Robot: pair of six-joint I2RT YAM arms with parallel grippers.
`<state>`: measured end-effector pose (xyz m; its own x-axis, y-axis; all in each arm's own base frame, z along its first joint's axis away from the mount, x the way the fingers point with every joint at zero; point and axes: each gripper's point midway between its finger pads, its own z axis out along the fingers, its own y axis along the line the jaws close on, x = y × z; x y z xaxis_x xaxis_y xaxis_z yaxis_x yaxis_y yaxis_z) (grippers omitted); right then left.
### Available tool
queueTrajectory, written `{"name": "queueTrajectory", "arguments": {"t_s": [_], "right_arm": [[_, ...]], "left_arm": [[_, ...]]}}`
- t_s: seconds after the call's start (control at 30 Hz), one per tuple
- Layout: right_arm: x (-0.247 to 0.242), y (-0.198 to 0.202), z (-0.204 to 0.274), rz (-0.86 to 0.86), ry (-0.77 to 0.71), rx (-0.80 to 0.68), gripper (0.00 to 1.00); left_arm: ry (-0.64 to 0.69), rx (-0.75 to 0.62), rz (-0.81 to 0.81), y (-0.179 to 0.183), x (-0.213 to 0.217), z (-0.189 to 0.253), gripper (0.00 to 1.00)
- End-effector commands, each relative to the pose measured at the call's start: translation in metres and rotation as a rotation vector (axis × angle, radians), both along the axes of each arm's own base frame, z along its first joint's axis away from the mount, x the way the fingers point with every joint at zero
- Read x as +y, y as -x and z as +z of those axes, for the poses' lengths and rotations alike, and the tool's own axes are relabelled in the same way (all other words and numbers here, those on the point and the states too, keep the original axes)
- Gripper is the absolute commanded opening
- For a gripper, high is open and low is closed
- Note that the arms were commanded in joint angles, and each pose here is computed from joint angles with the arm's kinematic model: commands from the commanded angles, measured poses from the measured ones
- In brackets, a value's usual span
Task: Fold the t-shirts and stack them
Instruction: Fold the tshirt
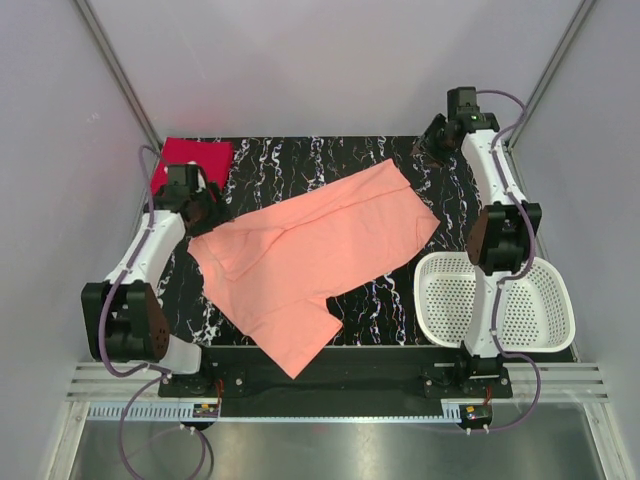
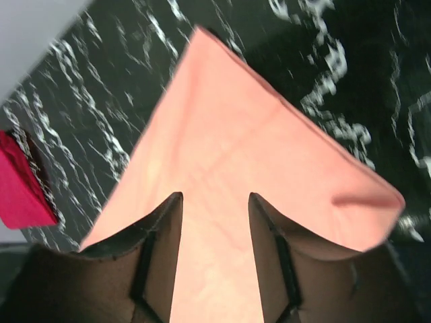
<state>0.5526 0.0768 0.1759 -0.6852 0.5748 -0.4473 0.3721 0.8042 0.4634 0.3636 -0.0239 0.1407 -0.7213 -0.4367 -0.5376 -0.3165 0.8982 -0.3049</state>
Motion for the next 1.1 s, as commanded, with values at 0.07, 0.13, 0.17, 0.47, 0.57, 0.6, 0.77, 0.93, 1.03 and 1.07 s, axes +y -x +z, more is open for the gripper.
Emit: {"name": "queueTrajectory", "arguments": {"t_s": [0.07, 0.13, 0.17, 0.47, 0.57, 0.6, 0.77, 0.93, 1.03, 1.07], "right_arm": [[0.000, 0.066, -0.054, 0.008, -0.006, 0.208, 0.40], [0.001, 0.073, -0.065, 0.042, 0.006, 0.210, 0.35], [-0.002, 0.077, -0.071, 0.042, 0.016, 0.234, 0.27], [0.010, 0.095, -0.122, 0.101, 0.048, 0.378, 0.16], [0.002, 0.100, -0.132, 0.066, 0.093, 0.417, 0.14], [0.000, 0.103, -0.137, 0.059, 0.103, 0.438, 0.13], [-0.011, 0.113, -0.149, 0.026, 0.154, 0.471, 0.11], [-0.027, 0.123, -0.159, -0.010, 0.234, 0.506, 0.09], [-0.043, 0.132, -0.157, -0.055, 0.301, 0.527, 0.06], [-0.048, 0.135, -0.151, -0.069, 0.312, 0.517, 0.06]], "left_arm": [[0.053, 0.003, -0.151, 0.002, -0.054, -0.013, 0.62], [0.061, 0.025, -0.174, 0.001, -0.065, -0.019, 0.59], [0.059, 0.020, -0.182, -0.001, -0.068, -0.017, 0.59], [0.027, 0.090, -0.191, 0.008, -0.068, -0.036, 0.60], [0.029, 0.079, -0.192, 0.008, -0.068, -0.035, 0.60], [0.029, 0.079, -0.192, 0.008, -0.068, -0.034, 0.60], [0.025, 0.083, -0.196, 0.008, -0.067, -0.037, 0.60], [0.018, 0.099, -0.191, 0.009, -0.066, -0.042, 0.60], [0.008, 0.104, -0.190, 0.009, -0.064, -0.045, 0.60], [0.003, 0.106, -0.187, 0.009, -0.062, -0.045, 0.60]]}}
